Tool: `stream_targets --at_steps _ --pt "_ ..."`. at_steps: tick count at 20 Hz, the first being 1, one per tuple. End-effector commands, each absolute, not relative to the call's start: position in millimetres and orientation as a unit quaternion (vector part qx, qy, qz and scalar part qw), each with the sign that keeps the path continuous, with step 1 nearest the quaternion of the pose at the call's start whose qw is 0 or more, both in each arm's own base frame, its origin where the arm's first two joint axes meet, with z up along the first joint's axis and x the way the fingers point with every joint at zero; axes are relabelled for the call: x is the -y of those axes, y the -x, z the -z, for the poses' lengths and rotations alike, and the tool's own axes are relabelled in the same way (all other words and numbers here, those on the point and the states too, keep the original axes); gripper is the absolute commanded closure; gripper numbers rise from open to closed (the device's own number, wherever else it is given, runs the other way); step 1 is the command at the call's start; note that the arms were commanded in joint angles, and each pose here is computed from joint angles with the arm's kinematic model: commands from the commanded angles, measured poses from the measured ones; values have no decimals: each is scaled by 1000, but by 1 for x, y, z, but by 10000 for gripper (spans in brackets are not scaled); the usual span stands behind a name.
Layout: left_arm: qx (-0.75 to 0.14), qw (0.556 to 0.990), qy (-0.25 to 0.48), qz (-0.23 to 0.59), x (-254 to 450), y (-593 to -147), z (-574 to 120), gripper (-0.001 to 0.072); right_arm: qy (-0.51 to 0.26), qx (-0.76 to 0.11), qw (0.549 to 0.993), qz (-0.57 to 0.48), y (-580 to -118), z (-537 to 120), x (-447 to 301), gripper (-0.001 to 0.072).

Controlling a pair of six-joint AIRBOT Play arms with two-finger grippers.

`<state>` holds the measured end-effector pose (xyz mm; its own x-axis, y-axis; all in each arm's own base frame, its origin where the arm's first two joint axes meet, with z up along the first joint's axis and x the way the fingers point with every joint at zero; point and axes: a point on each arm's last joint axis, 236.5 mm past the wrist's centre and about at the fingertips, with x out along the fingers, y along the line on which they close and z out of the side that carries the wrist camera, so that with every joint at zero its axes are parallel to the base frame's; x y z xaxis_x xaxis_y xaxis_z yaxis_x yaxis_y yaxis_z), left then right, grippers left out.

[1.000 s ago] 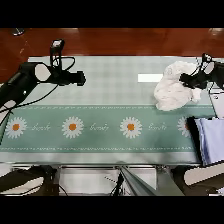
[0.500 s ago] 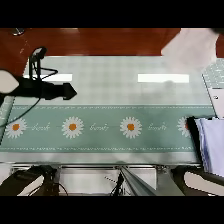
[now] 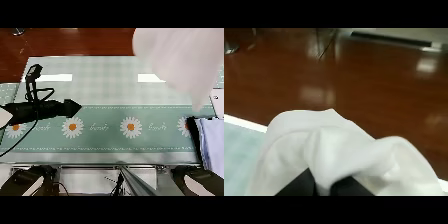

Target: Fold the shirts.

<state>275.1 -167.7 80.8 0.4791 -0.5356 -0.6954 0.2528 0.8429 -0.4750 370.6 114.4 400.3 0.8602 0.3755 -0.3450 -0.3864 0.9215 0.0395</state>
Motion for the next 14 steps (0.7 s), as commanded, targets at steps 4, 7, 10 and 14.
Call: stream_targets --at_steps 4,7,10,14 --pt "-408 869 172 223 165 -293 -94 5 24 -398 862 -312 -328 -224 -226 685" --pt "-407 869 170 223 165 -294 -94 5 -5 -454 824 -340 -324 -141 -289 685" --pt "-417 865 165 223 165 -293 -87 5 -12 -512 788 -342 -328 -71 -330 685" --pt "-458 849 149 218 163 -286 -66 5 -98 -563 740 -355 -329 -32 -363 62"
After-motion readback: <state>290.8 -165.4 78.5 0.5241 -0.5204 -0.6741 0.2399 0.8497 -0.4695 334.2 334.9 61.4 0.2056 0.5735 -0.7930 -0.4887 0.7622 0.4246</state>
